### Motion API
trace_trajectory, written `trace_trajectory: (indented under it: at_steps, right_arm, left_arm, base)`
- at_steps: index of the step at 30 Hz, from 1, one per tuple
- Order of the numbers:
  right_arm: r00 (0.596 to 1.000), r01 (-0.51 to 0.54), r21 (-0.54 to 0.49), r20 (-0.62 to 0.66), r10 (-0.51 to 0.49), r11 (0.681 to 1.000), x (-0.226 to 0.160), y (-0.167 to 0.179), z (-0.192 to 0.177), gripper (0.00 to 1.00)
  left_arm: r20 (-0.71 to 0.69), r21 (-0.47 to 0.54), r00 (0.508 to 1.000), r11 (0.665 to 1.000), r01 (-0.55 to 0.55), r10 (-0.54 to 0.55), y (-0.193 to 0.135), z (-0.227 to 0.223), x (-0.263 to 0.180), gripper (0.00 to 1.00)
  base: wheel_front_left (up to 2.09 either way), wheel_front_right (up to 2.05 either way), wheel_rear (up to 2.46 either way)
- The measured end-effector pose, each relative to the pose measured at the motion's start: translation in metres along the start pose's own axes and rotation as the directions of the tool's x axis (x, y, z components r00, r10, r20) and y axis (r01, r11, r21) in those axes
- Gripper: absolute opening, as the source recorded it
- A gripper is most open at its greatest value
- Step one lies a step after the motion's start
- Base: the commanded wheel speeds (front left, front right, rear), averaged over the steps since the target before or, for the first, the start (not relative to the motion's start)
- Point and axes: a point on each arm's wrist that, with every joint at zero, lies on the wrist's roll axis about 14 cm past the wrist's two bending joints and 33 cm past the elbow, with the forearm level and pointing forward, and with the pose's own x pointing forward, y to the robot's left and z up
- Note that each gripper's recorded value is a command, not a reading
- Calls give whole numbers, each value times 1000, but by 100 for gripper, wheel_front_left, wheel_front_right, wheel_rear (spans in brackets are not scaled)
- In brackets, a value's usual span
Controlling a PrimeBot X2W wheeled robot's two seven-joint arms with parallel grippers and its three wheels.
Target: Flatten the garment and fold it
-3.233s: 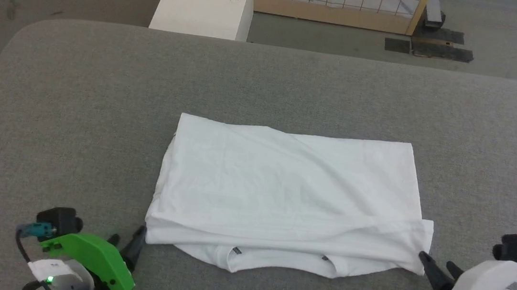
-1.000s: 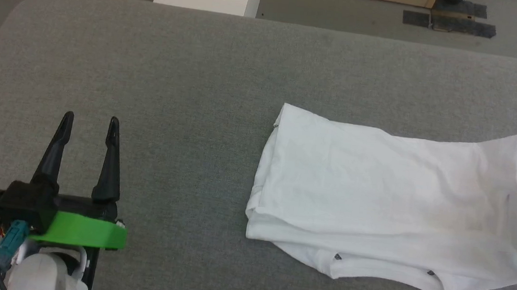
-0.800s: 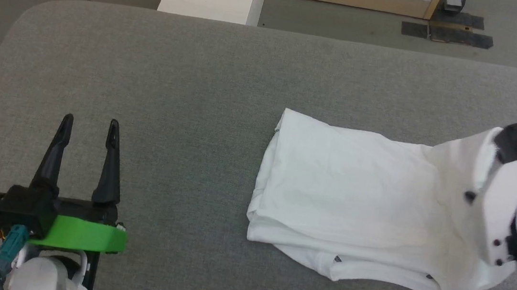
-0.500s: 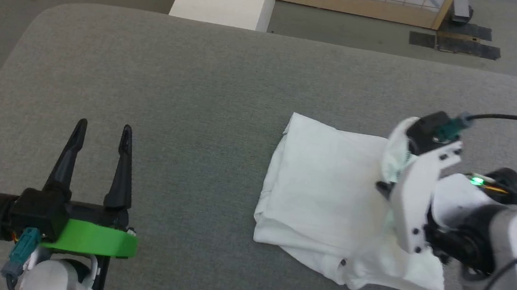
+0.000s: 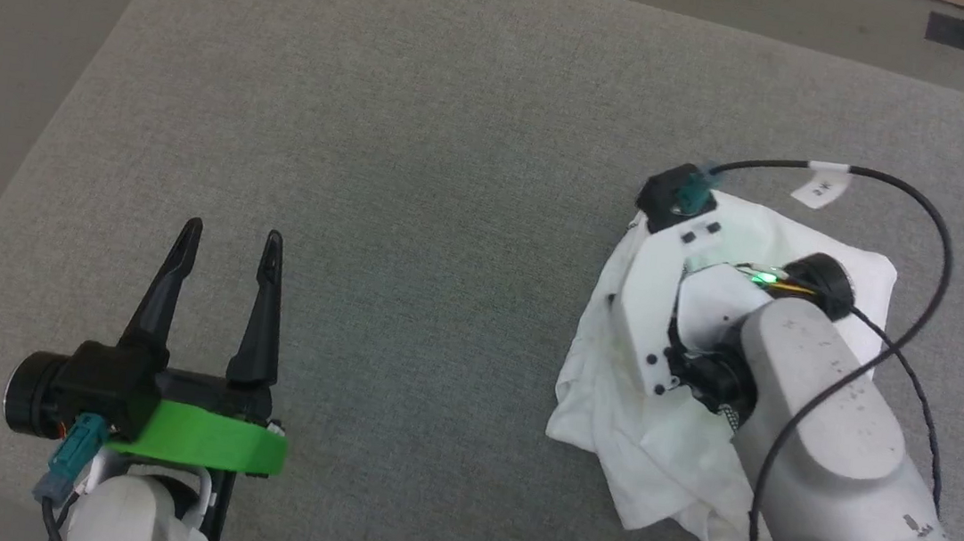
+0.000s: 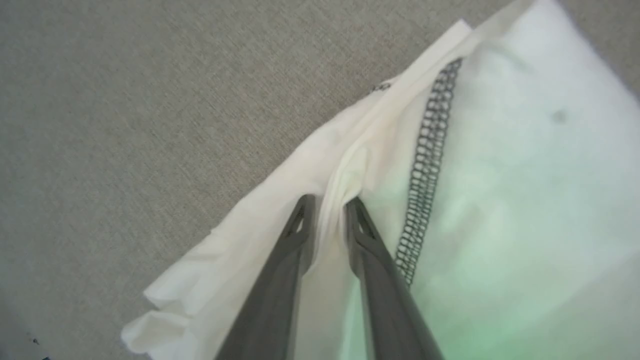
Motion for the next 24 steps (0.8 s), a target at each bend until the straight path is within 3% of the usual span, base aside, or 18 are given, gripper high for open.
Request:
trace_trajectory:
  at_steps: [5, 9, 14, 19, 24]
  right_arm:
    - [995, -43, -69, 83, 49, 997, -7, 21, 23, 100]
    - [971, -65, -95, 223, 85, 993, -33, 33, 58, 100]
    - [940, 51, -69, 339, -25, 996, -78, -5, 74, 100]
    - [936, 244, 33, 253, -244, 969, -113, -75, 20, 100]
    - [928, 340, 134, 111, -355, 931, -129, -100, -49, 100]
  left_arm:
    - [4, -5, 1000, 1000, 7, -7, -2, 0, 3, 100]
    - [24, -11, 999, 1000, 26, -25, -7, 5, 7, 100]
    - [58, -18, 997, 998, 55, -54, -16, 14, 11, 100]
    - [89, -36, 991, 994, 104, -100, -33, 21, 15, 100]
    - [112, -53, 983, 987, 150, -143, -50, 27, 19, 100]
  base:
    - [0, 0, 0]
    - [0, 0, 0]
    - [0, 0, 0]
    - [0, 0, 0]
    - [0, 0, 0]
